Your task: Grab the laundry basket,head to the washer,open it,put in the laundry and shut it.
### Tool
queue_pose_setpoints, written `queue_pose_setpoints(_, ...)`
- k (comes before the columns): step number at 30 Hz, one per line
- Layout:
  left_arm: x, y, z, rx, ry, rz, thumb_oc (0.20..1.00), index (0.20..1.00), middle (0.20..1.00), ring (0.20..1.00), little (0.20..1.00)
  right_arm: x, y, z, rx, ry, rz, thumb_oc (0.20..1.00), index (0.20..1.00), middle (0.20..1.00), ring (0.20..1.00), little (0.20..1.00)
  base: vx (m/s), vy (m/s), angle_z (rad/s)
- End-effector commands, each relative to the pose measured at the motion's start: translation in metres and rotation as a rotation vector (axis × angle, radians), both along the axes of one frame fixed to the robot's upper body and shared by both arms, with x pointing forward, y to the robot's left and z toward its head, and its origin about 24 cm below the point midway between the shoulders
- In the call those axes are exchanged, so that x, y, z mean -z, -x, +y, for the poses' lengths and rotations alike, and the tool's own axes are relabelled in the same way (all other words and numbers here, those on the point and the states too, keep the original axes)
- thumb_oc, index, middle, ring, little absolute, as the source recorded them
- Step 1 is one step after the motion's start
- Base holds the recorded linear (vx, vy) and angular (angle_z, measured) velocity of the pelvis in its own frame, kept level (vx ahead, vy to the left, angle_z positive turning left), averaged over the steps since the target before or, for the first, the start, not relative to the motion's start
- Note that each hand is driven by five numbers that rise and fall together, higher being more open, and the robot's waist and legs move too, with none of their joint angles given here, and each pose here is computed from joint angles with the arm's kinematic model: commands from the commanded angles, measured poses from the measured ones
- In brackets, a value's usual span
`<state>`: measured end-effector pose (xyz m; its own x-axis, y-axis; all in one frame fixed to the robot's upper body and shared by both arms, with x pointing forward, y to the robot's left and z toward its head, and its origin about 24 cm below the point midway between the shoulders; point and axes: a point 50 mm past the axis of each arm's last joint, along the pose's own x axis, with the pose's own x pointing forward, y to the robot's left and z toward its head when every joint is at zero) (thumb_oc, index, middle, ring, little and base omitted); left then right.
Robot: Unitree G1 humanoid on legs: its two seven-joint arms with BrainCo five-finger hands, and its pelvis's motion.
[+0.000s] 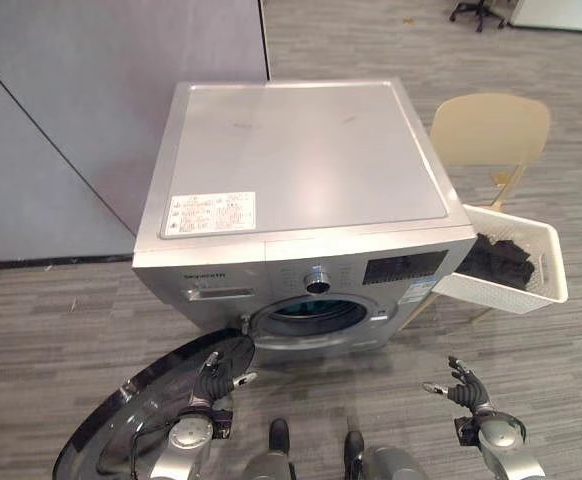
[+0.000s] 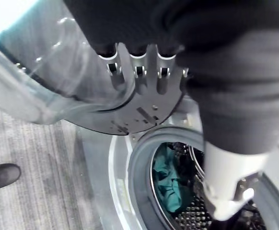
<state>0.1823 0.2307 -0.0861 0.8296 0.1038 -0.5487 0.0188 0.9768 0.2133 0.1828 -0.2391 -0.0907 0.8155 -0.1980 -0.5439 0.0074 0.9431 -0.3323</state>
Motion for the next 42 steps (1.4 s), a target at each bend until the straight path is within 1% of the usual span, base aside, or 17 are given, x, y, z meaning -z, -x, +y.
queue_pose_setpoints(1,-0.006,-0.01,-0.009,0.127,-0.036,-0.031,1.0,1.0,1.0,1.0,1.0,-0.012,-0.009,-0.011,0.042,-0.028,-0.068,1.0,1.0,1.0,1.0,1.0,0.17,0.225,-0.43)
queue_pose_setpoints(6,-0.008,-0.014,-0.015,0.182,-0.066,-0.043,1.0,1.0,1.0,1.0,1.0,-0.009,-0.008,-0.003,0.039,-0.046,-0.06,1.0,1.0,1.0,1.0,1.0,-0.05,0.112,-0.91)
queue_pose_setpoints(11,-0.011,-0.018,-0.019,0.191,-0.073,-0.062,1.0,1.0,1.0,1.0,1.0,-0.009,-0.01,0.004,0.016,-0.035,-0.065,1.0,1.0,1.0,1.0,1.0,-0.03,-0.017,-1.58)
queue_pose_setpoints(13,-0.008,-0.016,-0.018,0.185,-0.075,-0.047,1.0,1.0,1.0,1.0,1.0,-0.008,-0.01,0.008,0.002,-0.031,-0.062,1.0,1.0,1.0,1.0,1.0,0.1,-0.057,-2.03)
queue_pose_setpoints(16,-0.001,-0.006,-0.015,0.171,-0.083,-0.006,1.0,1.0,1.0,1.0,1.0,-0.004,-0.004,0.011,-0.02,-0.028,-0.034,1.0,1.0,1.0,1.0,1.0,0.07,-0.098,-1.01)
queue_pose_setpoints(19,0.006,0.002,-0.02,0.163,-0.057,0.025,1.0,1.0,1.0,1.0,1.0,-0.001,0.005,0.009,-0.011,-0.033,-0.012,1.0,1.0,1.0,1.0,1.0,0.16,-0.21,-1.2)
queue_pose_setpoints(23,0.008,-0.002,-0.034,0.154,0.003,0.009,1.0,1.0,1.0,1.0,1.0,-0.006,0.005,-0.001,-0.029,0.017,-0.014,1.0,1.0,1.0,1.0,1.0,0.18,-0.337,-1.19)
queue_pose_setpoints(26,0.005,-0.007,-0.042,0.172,0.01,-0.01,1.0,1.0,1.0,1.0,1.0,-0.01,-0.001,0.0,-0.045,0.022,-0.042,1.0,1.0,1.0,1.0,1.0,0.11,-0.1,-0.75)
queue_pose_setpoints(30,0.003,-0.01,-0.045,0.169,0.021,-0.027,1.0,1.0,1.0,1.0,1.0,-0.011,-0.004,-0.001,-0.035,0.025,-0.048,1.0,1.0,1.0,1.0,1.0,0.17,-0.007,-0.59)
queue_pose_setpoints(37,0.005,-0.003,-0.039,0.134,0.032,-0.011,1.0,1.0,1.0,1.0,1.0,-0.011,-0.007,-0.001,-0.047,0.045,-0.05,1.0,1.0,1.0,1.0,1.0,0.32,0.046,-0.09)
queue_pose_setpoints(39,0.01,0.005,-0.034,0.114,0.029,0.018,1.0,1.0,1.0,1.0,1.0,-0.01,-0.005,0.004,-0.071,0.041,-0.042,1.0,1.0,1.0,1.0,1.0,0.46,0.146,0.22)
queue_pose_setpoints(42,0.012,0.009,-0.027,0.098,0.006,0.032,1.0,1.0,1.0,1.0,1.0,-0.006,-0.003,0.012,-0.104,0.032,-0.022,1.0,1.0,1.0,1.0,1.0,0.39,0.105,0.16)
